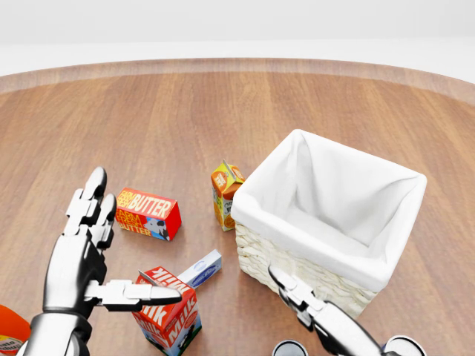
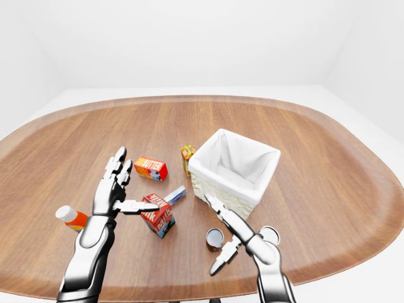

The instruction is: Pick up the tomato sauce, and put it in the basket.

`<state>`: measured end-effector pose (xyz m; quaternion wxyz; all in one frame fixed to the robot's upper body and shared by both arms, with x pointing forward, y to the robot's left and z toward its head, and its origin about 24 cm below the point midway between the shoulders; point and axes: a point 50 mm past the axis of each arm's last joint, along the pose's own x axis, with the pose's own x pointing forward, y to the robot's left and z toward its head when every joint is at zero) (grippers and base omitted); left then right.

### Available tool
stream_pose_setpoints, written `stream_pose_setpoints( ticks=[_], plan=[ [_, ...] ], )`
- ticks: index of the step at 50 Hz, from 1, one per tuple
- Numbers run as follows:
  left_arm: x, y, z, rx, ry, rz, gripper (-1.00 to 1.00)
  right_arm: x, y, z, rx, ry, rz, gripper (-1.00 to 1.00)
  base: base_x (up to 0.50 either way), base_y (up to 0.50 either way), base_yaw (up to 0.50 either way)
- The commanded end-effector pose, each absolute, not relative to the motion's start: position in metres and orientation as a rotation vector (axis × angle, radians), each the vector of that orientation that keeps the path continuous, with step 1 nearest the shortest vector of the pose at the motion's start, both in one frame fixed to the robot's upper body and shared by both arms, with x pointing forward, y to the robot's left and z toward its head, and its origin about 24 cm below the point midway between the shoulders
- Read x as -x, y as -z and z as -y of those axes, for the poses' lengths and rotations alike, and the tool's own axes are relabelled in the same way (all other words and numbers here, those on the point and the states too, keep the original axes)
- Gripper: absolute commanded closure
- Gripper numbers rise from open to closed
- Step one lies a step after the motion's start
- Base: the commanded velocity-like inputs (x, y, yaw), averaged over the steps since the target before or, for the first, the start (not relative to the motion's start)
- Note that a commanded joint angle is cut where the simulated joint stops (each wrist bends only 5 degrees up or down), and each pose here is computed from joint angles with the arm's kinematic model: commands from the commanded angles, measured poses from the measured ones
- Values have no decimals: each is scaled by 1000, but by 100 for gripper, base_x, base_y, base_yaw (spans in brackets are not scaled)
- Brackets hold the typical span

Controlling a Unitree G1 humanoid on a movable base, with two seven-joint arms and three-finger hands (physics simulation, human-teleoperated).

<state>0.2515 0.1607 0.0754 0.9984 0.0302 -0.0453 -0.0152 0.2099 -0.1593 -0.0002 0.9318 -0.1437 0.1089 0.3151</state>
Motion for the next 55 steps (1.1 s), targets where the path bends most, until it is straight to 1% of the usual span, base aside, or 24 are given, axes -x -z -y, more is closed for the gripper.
stream_pose_setpoints(
  ticks=[1, 30, 38, 55],
  plan=[
    [-251, -76, -161, -61, 30, 92, -95, -210, 8, 159, 294, -654, -259, -100, 0, 0, 0],
    [-251, -73, -160, -61, 33, 81, -95, -213, 20, 162, 286, -652, -317, -100, 0, 0, 0],
    [-251, -72, -160, -61, 34, 77, -95, -216, 33, 166, 279, -640, -375, -100, 0, 0, 0],
    [-252, -72, -160, -62, 35, 77, -95, -215, 39, 165, 293, -636, -405, -100, 0, 0, 0]
  ],
)
